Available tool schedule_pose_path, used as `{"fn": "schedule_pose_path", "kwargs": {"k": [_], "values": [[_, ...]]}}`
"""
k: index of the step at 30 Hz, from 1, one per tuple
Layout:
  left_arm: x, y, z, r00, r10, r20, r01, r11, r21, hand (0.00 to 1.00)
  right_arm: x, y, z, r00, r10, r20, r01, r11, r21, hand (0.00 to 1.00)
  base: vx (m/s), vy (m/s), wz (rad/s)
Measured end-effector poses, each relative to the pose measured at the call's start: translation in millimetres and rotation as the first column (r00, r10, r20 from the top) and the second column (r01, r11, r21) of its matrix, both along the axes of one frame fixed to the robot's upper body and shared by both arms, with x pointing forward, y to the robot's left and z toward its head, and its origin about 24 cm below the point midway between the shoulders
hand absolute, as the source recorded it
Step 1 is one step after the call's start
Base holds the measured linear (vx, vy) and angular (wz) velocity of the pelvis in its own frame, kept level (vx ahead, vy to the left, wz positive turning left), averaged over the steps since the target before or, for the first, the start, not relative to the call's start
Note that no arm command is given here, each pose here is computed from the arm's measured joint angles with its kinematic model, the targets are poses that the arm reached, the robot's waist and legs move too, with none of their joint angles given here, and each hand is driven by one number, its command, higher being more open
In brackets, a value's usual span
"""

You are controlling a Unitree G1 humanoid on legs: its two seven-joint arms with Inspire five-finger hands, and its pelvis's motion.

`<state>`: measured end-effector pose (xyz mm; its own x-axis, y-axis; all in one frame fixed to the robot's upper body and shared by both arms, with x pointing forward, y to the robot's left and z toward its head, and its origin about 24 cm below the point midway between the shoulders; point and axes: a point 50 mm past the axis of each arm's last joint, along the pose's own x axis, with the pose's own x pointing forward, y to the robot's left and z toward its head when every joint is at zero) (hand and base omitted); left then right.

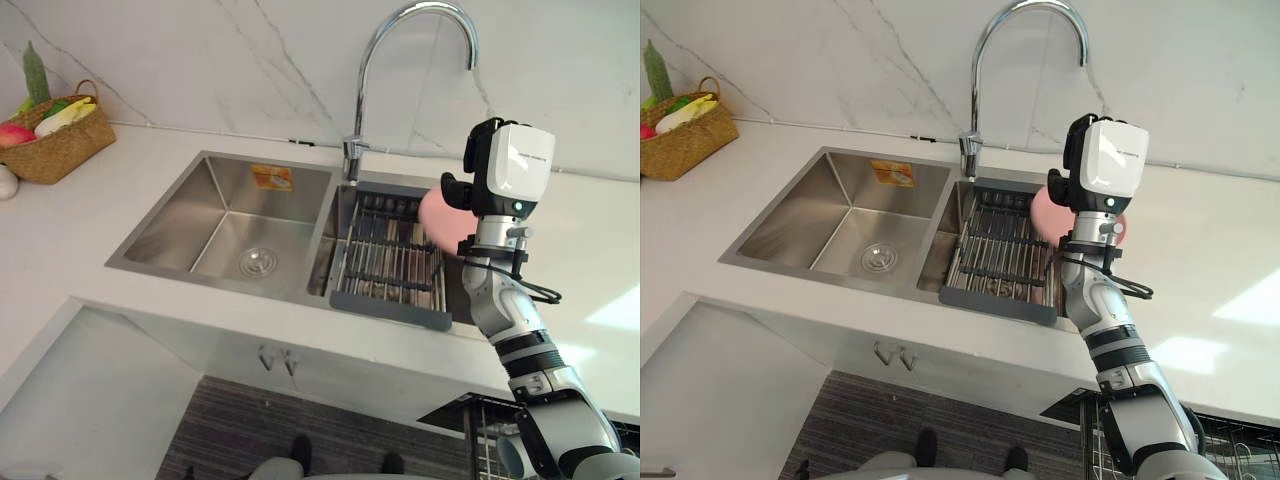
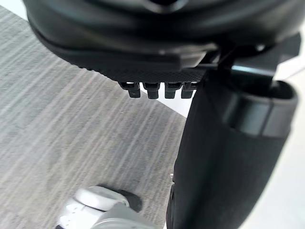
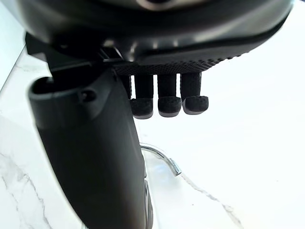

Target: Walk over to the sink, pick up the cup, carry it to the dishwasher, place the cup inside the dishwasher, then close the dishwasher door

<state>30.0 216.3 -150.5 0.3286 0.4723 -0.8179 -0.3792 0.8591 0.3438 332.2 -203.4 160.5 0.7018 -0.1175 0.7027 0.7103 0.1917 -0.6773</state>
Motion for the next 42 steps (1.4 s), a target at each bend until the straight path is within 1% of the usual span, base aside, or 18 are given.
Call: {"fn": "schedule_pose_path", "kwargs": {"k": [5,6,11,13,18,21,26,33,38,42], "values": [[6,1,2,0.999,-0.022,0.024,0.022,1.0,0.014,1.0,3,1,-1,0.995,0.073,-0.066,-0.068,0.994,0.084,0.0,0.1,-0.022,-0.06],[8,1,3,0.999,-0.024,0.031,0.024,1.0,0.016,1.0,4,3,-1,0.99,0.116,-0.078,-0.106,0.986,0.125,1.0,0.02,-0.005,-0.1],[8,4,5,0.999,-0.026,0.038,0.025,0.999,0.026,1.0,2,14,10,0.965,0.243,-0.094,-0.222,0.955,0.196,1.0,-0.06,0.002,-0.16],[6,5,5,0.999,-0.016,0.034,0.015,0.999,0.029,1.0,-2,19,20,0.956,0.286,-0.064,-0.268,0.941,0.206,1.0,-0.12,-0.023,-0.22],[3,8,5,1.0,-0.006,0.026,0.005,0.999,0.038,1.0,-22,14,40,0.952,0.306,0.023,-0.305,0.932,0.198,1.0,-0.04,-0.026,-0.05],[0,12,6,1.0,-0.008,0.016,0.008,0.999,0.049,1.0,-33,12,39,0.948,0.318,0.01,-0.314,0.933,0.176,1.0,0.02,-0.027,-0.05],[-1,17,7,1.0,-0.011,0.01,0.01,0.998,0.065,1.0,-44,16,24,0.921,0.375,-0.106,-0.359,0.922,0.145,1.0,0.01,-0.012,-0.1],[-4,18,7,1.0,-0.005,-0.005,0.005,0.997,0.075,1.0,-64,21,-2,0.872,0.404,-0.277,-0.398,0.914,0.08,1.0,-0.03,-0.013,-0.1],[-3,19,7,1.0,-0.006,-0.004,0.007,0.997,0.076,1.0,-69,16,-17,0.845,0.347,-0.407,-0.376,0.927,0.008,1.0,-0.04,-0.022,-0.03],[-4,19,7,1.0,-0.007,-0.005,0.007,0.997,0.078,1.0,-73,11,-25,0.835,0.317,-0.45,-0.359,0.933,-0.008,1.0,0.0,0.0,0.0]]}}
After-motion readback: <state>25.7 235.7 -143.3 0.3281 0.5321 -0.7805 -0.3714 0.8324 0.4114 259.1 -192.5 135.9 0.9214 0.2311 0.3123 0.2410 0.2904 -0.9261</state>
